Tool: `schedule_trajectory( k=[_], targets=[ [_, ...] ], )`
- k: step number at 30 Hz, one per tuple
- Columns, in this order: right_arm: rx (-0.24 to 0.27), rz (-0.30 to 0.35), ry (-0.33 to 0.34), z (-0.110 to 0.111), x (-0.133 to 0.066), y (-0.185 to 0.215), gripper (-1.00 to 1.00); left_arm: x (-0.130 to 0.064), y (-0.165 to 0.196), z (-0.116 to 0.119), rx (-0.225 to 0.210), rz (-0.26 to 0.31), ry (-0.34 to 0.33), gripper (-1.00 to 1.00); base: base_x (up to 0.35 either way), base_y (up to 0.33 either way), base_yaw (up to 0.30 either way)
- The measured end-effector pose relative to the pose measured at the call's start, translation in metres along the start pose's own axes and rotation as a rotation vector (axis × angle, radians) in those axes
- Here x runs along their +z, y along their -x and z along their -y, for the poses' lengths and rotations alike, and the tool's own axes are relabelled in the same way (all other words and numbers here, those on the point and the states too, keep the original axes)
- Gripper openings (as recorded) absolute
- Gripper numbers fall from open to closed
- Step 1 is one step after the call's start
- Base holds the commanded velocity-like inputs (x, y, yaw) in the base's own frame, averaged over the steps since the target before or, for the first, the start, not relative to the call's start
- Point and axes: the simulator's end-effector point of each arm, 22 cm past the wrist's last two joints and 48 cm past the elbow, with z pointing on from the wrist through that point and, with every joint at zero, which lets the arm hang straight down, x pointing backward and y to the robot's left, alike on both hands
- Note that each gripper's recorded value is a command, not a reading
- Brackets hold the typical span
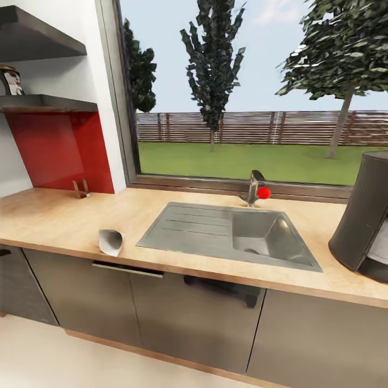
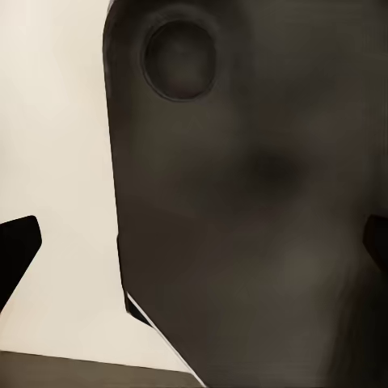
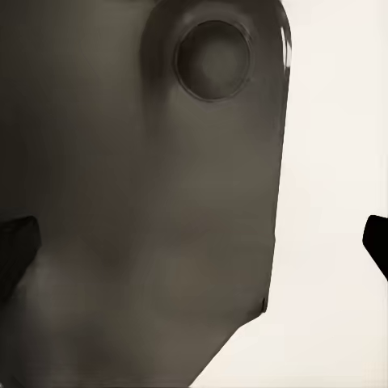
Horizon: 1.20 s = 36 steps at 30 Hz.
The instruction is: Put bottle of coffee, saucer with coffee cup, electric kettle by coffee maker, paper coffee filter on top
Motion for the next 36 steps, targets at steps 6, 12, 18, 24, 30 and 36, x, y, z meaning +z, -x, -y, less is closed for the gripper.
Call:
schedule_trajectory(
  k=[6, 12, 18, 24, 30, 36],
  targets=[
    [0.003, -0.014, 0.000, -0.001, 0.000, -0.002, 1.00, 0.000, -0.002, 0.003, 0.003, -0.001, -0.010, 1.00, 0.000, 0.000, 0.000],
    [0.003, -0.014, 0.000, -0.001, 0.000, -0.002, 1.00, 0.000, -0.002, 0.003, 0.003, -0.001, -0.010, 1.00, 0.000, 0.000, 0.000],
    [0.003, -0.014, 0.000, -0.001, 0.000, -0.002, 1.00, 0.000, -0.002, 0.003, 0.003, -0.001, -0.010, 1.00, 0.000, 0.000, 0.000],
    [0.003, -0.014, 0.000, -0.001, 0.000, -0.002, 1.00, 0.000, -0.002, 0.003, 0.003, -0.001, -0.010, 1.00, 0.000, 0.000, 0.000],
    [0.007, 0.079, -0.021, 0.016, -0.002, 0.046, 1.00, 0.000, -0.014, 0.005, 0.000, -0.004, -0.009, 1.00, 0.000, 0.000, 0.000],
    [0.001, 0.517, -0.023, 0.018, -0.048, 0.233, 1.00, -0.039, 0.174, -0.025, 0.007, 0.399, 0.031, 1.00, 0.000, 0.000, 0.000]
  ],
)
